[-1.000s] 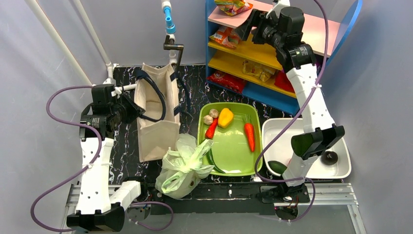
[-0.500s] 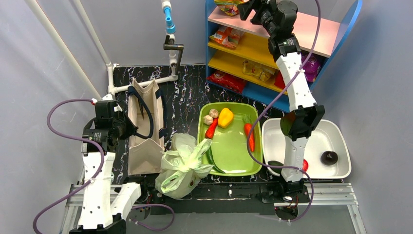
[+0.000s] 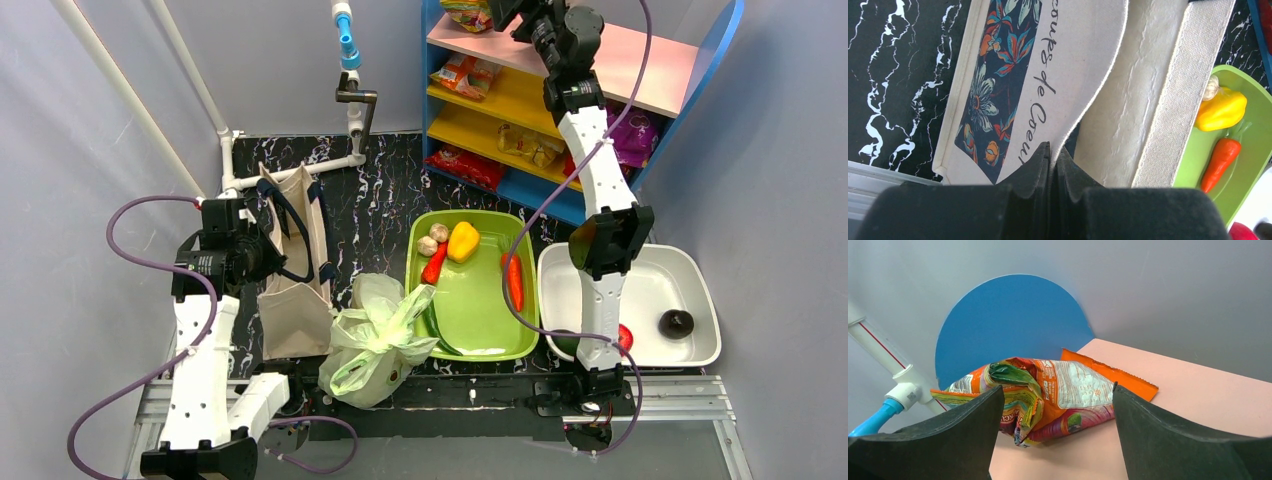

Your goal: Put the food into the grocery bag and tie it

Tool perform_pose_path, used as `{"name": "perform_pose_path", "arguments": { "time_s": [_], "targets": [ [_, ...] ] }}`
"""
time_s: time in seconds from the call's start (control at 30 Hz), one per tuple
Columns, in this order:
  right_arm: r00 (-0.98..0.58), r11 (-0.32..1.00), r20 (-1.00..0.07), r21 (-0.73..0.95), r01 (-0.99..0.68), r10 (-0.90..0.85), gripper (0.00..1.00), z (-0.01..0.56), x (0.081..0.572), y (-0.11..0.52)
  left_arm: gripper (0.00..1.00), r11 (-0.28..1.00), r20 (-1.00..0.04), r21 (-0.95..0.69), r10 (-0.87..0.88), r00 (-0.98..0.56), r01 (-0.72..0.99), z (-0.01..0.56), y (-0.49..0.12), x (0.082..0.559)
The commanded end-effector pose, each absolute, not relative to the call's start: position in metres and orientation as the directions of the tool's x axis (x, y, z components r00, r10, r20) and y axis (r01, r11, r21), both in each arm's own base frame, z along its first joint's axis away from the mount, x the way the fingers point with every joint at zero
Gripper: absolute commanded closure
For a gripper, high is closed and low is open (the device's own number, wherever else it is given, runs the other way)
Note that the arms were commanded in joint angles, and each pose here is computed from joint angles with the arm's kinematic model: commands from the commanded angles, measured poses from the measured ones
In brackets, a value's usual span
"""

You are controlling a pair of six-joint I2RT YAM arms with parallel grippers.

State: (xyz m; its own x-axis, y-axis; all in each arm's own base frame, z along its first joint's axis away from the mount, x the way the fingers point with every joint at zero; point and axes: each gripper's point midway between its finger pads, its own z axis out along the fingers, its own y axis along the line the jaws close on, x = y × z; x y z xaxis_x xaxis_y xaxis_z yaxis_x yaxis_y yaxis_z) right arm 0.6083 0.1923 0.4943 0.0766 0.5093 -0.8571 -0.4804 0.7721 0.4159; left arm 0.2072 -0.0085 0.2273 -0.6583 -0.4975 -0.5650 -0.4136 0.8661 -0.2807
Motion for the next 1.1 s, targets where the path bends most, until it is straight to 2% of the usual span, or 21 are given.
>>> {"name": "perform_pose_path", "arguments": {
  "time_s": [0.0,0.1,0.23,0.37,0.43,0.47,0.8,1.07],
  "targets": [
    [0.158,0.743,-0.818,0.399,-0.538,0.553,0.16,0.528,0.6,0.193,1.0,0.867,-0.553,-0.303,-0.499,-0.668,-0.396,0.233,-0.015,0.209],
    [0.15,0.748,-0.819,0.41,-0.522,0.554,0.23,0.52,0.606,0.192,1.0,0.862,-0.538,-0.324,-0.507,-0.674,-0.39,0.234,-0.019,0.212],
    [0.131,0.732,-0.809,0.434,-0.524,0.574,0.57,0.514,0.61,0.194,1.0,0.856,-0.525,-0.344,-0.516,-0.678,-0.385,0.235,-0.024,0.212],
    [0.11,0.725,-0.812,0.44,-0.53,0.573,0.75,0.513,0.607,0.196,1.0,0.853,-0.517,-0.346,-0.52,-0.679,-0.39,0.232,-0.025,0.21],
    [0.107,0.729,-0.819,0.433,-0.53,0.564,0.94,0.514,0.602,0.195,1.0,0.852,-0.517,-0.349,-0.523,-0.678,-0.391,0.233,-0.025,0.21],
    [0.107,0.732,-0.82,0.433,-0.527,0.562,0.99,0.516,0.599,0.194,1.0,0.852,-0.517,-0.349,-0.523,-0.678,-0.391,0.234,-0.025,0.211],
    [0.061,0.677,-0.818,0.429,-0.598,0.572,0.99,0.561,0.535,0.204,1.0,0.851,-0.534,-0.364,-0.523,-0.664,-0.378,0.237,-0.027,0.219],
    [0.042,0.643,-0.831,0.397,-0.655,0.555,0.99,0.594,0.47,0.213,1.0,0.89,-0.573,-0.358,-0.449,-0.686,-0.284,0.251,-0.042,0.223]
  ]
}}
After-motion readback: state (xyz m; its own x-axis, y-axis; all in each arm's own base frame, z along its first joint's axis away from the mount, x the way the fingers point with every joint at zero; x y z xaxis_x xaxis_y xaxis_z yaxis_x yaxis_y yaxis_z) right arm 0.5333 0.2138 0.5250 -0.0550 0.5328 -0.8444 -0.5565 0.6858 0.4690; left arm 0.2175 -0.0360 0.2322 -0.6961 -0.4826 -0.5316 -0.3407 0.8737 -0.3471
